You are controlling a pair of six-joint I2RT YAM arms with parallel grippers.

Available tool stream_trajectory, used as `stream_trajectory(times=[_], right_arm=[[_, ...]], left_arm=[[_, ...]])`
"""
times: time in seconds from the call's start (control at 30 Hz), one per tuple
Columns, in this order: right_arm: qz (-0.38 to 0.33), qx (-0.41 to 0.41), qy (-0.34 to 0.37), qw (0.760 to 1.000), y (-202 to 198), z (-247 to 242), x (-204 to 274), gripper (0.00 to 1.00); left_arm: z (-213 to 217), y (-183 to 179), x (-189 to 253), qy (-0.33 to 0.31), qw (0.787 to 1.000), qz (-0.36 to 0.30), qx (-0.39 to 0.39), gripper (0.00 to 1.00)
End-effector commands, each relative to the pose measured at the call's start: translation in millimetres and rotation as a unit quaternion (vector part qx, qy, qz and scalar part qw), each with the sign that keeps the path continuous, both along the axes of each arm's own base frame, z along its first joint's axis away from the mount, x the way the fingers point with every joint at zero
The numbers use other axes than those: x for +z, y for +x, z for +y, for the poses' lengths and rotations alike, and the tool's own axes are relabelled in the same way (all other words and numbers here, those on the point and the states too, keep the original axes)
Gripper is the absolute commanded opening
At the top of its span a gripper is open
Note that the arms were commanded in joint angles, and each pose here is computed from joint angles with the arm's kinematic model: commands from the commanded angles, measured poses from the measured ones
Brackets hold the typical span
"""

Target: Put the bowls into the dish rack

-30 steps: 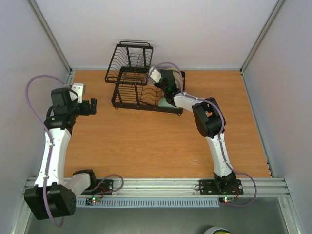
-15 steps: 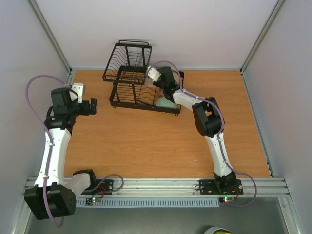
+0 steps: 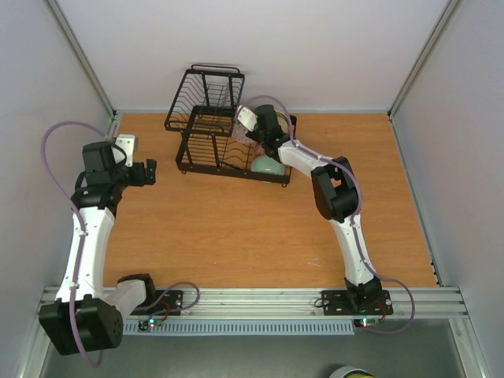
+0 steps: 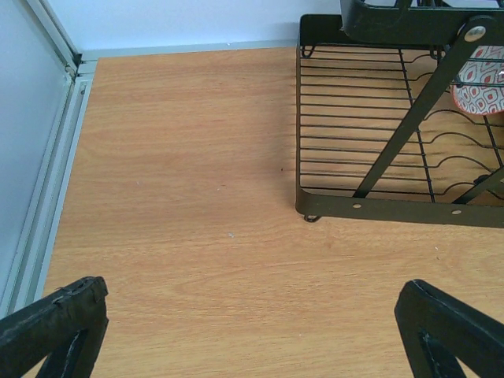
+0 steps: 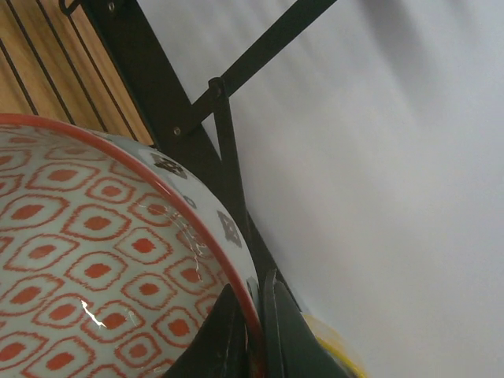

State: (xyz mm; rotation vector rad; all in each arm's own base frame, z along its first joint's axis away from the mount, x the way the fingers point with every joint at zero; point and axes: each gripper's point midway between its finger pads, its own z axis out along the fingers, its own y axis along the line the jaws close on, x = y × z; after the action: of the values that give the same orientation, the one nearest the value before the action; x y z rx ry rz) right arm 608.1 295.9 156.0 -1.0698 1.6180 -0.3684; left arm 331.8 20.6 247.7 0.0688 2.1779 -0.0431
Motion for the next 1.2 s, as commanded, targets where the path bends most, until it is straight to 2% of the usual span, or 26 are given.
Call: stream_trajectory(times=[0.0, 0.23, 0.7, 0.9, 1.17], right_arm=[[-0.03, 0.008, 0.081, 0.996, -3, 24, 55, 0.01], [0.023, 0.032, 0.134, 0.99, -20, 33, 63, 0.01], [0.073, 0.044, 0.206, 0.975, -38, 33, 90, 0.01], [0.081, 0.04, 0.235, 0.968, -43, 31, 112, 0.01], [0.111, 0.01, 0.255, 0.96, -47, 31, 108, 0.01]], left_arm=[[5, 6, 14, 0.007, 1.0, -0.024, 0.006, 0.99], [5, 5, 15, 0.007, 1.0, -0.025, 0.007, 0.99], [4, 3, 17, 0.006, 1.0, -0.028, 0.005, 0.99], [3, 3, 18, 0.006, 1.0, -0.029, 0.004, 0.99], [3, 2, 19, 0.004, 1.0, -0.031, 0.004, 0.99]])
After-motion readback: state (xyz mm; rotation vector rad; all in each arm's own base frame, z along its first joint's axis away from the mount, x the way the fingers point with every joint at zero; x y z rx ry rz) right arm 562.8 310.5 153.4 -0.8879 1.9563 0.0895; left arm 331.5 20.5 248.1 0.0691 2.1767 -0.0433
